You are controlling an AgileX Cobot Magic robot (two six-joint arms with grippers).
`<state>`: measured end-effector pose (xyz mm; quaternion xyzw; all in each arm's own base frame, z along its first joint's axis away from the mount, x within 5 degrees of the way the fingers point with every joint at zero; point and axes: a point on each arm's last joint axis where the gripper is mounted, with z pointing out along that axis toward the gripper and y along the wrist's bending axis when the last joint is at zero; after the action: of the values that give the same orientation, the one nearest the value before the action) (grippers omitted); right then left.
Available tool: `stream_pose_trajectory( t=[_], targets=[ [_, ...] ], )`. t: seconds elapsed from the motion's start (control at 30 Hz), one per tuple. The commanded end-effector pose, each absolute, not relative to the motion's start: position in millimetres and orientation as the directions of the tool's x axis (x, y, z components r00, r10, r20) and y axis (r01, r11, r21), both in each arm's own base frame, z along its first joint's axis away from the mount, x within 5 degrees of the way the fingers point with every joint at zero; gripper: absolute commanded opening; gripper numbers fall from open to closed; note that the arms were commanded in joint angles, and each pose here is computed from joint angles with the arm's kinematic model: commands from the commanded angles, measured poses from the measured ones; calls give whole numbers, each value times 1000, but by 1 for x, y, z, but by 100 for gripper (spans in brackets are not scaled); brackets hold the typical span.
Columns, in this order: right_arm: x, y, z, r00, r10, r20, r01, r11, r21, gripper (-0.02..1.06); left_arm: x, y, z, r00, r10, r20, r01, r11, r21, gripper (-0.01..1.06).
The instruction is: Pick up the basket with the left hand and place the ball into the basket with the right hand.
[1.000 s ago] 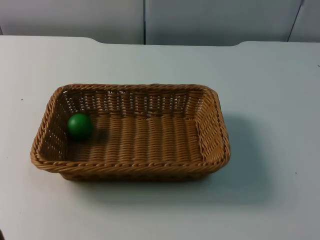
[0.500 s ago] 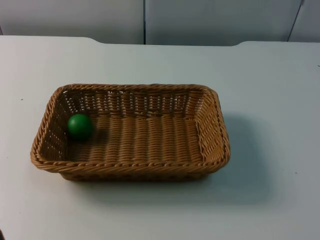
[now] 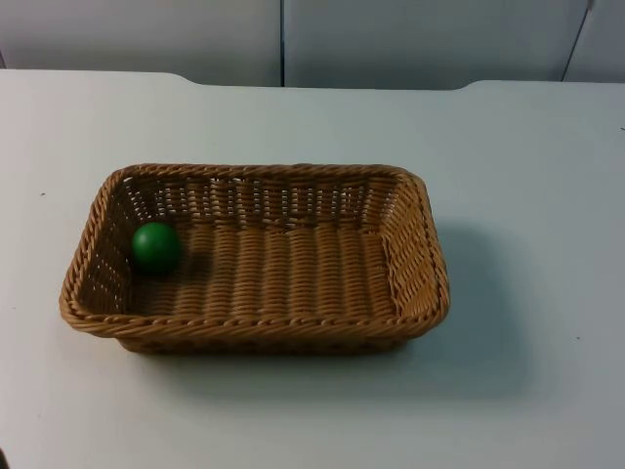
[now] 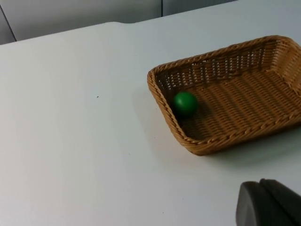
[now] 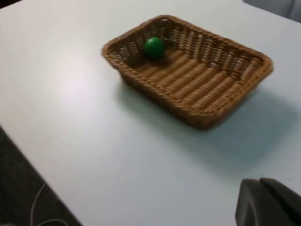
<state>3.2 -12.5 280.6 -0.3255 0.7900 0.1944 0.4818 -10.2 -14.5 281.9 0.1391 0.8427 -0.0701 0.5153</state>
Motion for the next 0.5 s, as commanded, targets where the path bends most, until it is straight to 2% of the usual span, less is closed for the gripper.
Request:
stream_pose_trajectory(
  t=[0.0, 0.13, 0.17, 0.23, 0.27, 0.37, 0.4, 0.47],
  targets=[
    [2, -13, 280, -348, -294, -890, -623, 782, -14, 0, -10, -14, 281, -420, 166, -892, 313, 949, 29, 0],
    [-1, -13, 280, -408, -203, -890, -420, 907, -14, 0, -10, -14, 281, -420, 166, -892, 313, 949, 29, 0],
    [-1, -13, 280, -408, -203, -890, -420, 907, -14, 0, -10, -14, 281, -420, 166, -892, 313, 949, 29, 0],
    [-3, -12, 280, -434, -140, -890, -281, 960, -14, 0, -10, -14, 281, -420, 166, -892, 313, 949, 29, 0],
    [-3, -12, 280, -434, -140, -890, -281, 960, -14, 0, -10, -14, 281, -420, 166, -892, 313, 949, 29, 0],
    [-5, -12, 280, -450, -71, -890, -129, 992, -14, 0, -10, -14, 281, -420, 166, -892, 313, 949, 29, 0],
    [-5, -12, 280, -450, -71, -890, -129, 992, -14, 0, -10, -14, 281, -420, 166, -892, 313, 949, 29, 0],
    [-6, -11, 280, -455, -29, -890, -36, 999, -14, 0, -10, -14, 281, -420, 166, -892, 313, 949, 29, 0]
  ],
)
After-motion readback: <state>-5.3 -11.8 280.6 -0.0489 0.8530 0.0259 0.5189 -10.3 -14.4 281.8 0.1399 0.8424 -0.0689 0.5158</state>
